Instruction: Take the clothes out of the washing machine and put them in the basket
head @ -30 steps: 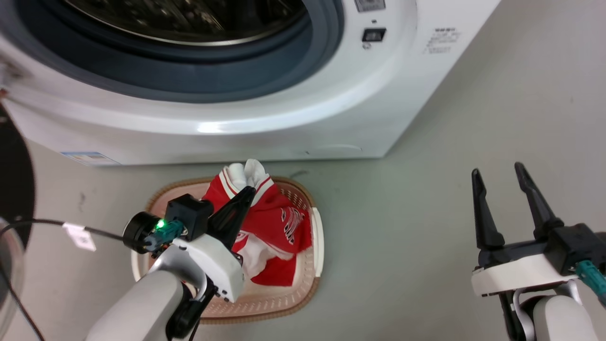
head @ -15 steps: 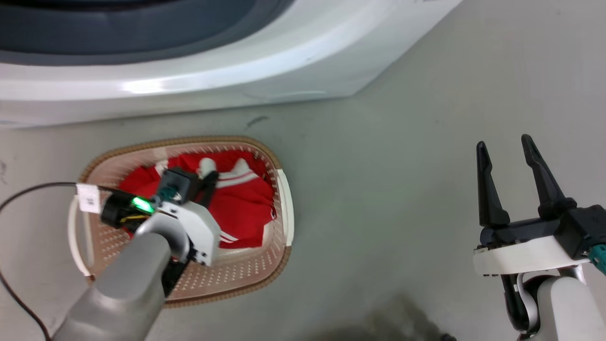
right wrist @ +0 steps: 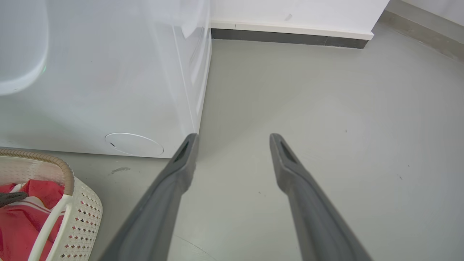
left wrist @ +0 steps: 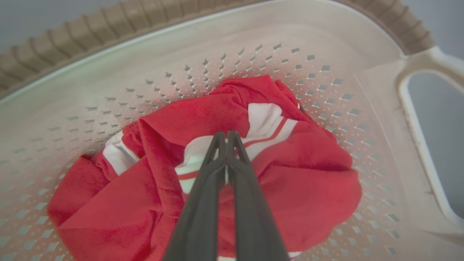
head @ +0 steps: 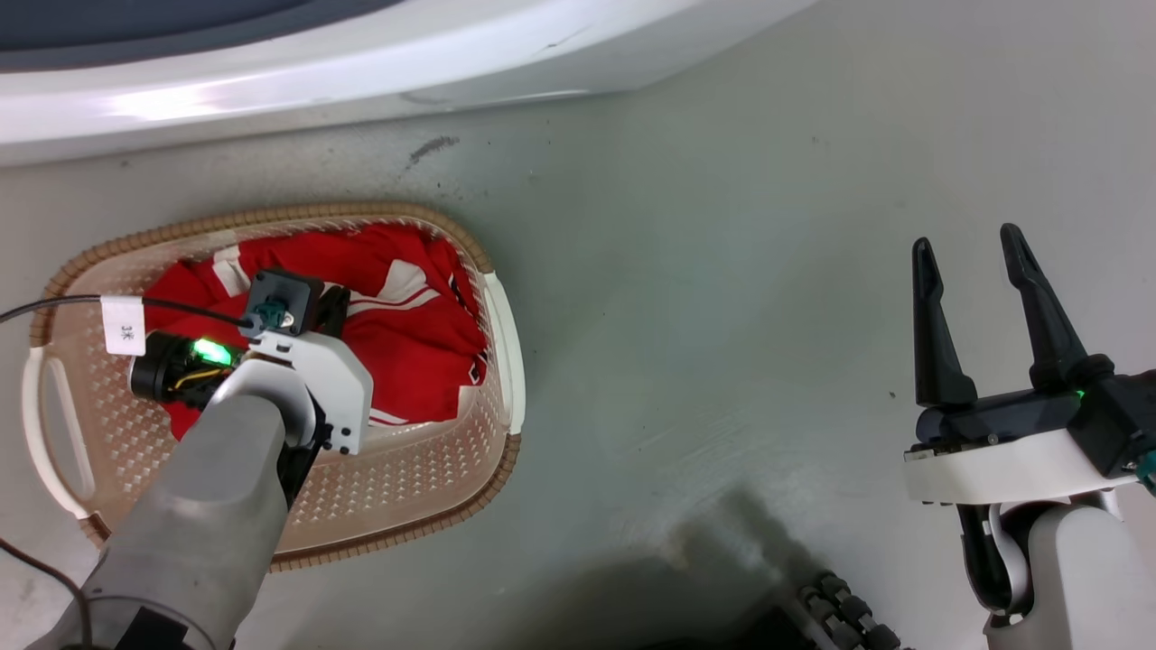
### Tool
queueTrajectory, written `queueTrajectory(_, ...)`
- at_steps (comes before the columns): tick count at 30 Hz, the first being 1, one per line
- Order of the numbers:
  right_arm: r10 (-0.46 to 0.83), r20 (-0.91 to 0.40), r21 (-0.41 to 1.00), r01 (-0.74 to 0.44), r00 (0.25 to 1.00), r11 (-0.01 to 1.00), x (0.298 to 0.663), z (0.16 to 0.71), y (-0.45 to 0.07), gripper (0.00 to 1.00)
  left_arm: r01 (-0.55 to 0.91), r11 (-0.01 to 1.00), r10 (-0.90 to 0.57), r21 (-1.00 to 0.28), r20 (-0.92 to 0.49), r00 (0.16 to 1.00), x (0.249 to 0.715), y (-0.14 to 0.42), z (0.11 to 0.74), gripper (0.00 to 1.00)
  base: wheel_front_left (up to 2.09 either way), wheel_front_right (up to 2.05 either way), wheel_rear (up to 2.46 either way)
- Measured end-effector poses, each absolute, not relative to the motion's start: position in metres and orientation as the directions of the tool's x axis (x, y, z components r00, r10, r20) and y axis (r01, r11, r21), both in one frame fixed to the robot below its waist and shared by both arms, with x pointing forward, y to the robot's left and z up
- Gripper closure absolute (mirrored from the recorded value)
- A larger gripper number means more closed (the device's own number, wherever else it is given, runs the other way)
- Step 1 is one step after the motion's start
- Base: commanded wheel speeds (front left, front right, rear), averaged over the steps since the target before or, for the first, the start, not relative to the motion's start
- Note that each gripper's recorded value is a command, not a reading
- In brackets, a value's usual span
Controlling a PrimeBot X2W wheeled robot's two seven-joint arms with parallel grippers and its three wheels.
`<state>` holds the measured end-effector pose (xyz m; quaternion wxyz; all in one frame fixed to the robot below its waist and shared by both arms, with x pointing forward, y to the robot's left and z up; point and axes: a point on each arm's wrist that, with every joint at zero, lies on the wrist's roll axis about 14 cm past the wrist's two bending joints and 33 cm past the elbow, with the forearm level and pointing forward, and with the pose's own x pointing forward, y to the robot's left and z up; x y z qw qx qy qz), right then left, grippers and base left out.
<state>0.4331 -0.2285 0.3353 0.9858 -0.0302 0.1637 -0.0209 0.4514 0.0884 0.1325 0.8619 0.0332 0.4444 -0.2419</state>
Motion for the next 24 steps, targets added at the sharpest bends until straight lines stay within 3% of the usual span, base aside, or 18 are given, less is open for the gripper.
queueTrajectory(5, -0.052, -0.342, -0.071, 0.030, 0.938, 0.997, 0.433, 0.326, -0.229, 0.00, 0.440, 0.882, -0.386, -0.169, -0.795, 0.468, 0.448, 0.085, 0.121, 1.00, 0.00, 0.00, 0.00)
queueTrajectory(6, -0.052, -0.342, -0.070, 0.029, 0.938, 0.997, 0.433, 0.325, -0.229, 0.00, 0.437, 0.883, -0.383, -0.169, -0.798, 0.466, 0.448, 0.085, 0.120, 0.73, 0.00, 0.00, 0.00)
queueTrajectory(7, -0.051, -0.341, -0.070, 0.029, 0.939, 0.997, 0.433, 0.326, -0.229, 0.00, 0.436, 0.884, -0.381, -0.168, -0.798, 0.467, 0.448, 0.085, 0.121, 0.00, 0.00, 0.00, 0.00)
queueTrajectory(20, -0.035, -0.237, -0.078, 0.016, 0.971, 0.997, 0.444, 0.368, -0.224, 0.00, 0.433, 0.883, -0.435, -0.183, -0.669, 0.603, 0.474, 0.074, 0.191, 0.00, 0.00, 0.00, 0.00)
queueTrajectory(24, -0.025, -0.198, -0.078, 0.009, 0.980, 0.997, 0.441, 0.387, -0.220, 0.00, 0.386, 0.902, -0.426, -0.196, -0.554, 0.715, 0.496, 0.079, 0.242, 0.00, 0.00, 0.00, 0.00)
